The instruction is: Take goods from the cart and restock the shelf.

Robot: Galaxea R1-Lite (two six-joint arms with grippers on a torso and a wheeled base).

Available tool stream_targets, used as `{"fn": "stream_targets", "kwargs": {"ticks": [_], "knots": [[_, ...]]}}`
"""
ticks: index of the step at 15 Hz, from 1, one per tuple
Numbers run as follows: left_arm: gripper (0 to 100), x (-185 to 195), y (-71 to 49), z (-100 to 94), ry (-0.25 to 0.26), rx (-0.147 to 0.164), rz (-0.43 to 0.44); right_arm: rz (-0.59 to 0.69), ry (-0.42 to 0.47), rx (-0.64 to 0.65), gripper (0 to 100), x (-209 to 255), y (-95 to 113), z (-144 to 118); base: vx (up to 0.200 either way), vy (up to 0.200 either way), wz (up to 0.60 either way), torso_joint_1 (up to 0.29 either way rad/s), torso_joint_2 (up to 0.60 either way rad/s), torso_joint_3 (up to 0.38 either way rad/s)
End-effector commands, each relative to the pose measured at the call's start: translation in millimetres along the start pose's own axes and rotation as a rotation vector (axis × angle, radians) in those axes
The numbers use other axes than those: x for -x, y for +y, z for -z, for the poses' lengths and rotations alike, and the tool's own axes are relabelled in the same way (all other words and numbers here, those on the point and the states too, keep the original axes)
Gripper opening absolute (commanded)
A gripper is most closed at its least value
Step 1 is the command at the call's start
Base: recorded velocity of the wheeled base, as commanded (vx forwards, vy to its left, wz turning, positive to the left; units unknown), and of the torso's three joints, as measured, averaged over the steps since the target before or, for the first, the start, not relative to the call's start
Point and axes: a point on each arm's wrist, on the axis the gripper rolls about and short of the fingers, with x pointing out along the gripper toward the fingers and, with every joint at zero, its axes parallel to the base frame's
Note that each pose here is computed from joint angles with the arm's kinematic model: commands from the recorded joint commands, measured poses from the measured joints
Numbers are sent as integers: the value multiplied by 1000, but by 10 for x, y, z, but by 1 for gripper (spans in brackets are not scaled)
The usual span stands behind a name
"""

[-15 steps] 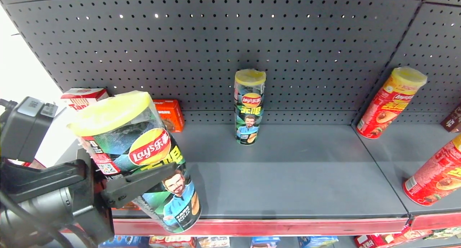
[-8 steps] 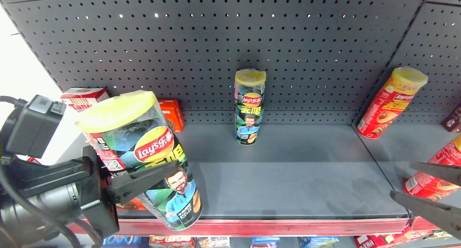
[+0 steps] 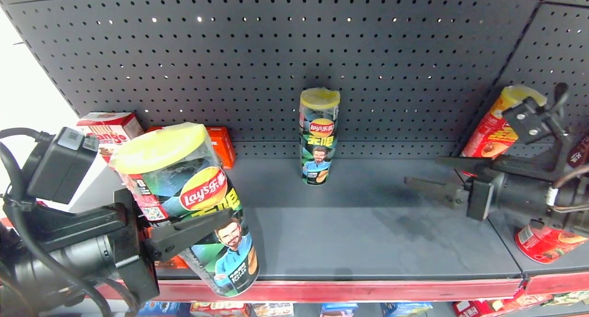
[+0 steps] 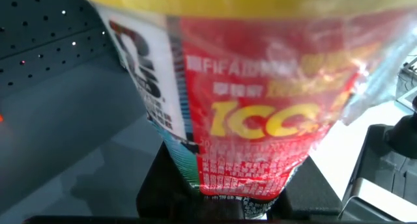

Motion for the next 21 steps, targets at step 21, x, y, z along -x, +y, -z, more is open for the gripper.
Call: {"fn": "stream_targets", "kwargs": {"ticks": [21], "knots": [[0, 8, 67, 15, 6, 32, 25, -542, -229, 220, 100, -1905, -653, 131, 0, 0, 0, 0, 0, 0]]}}
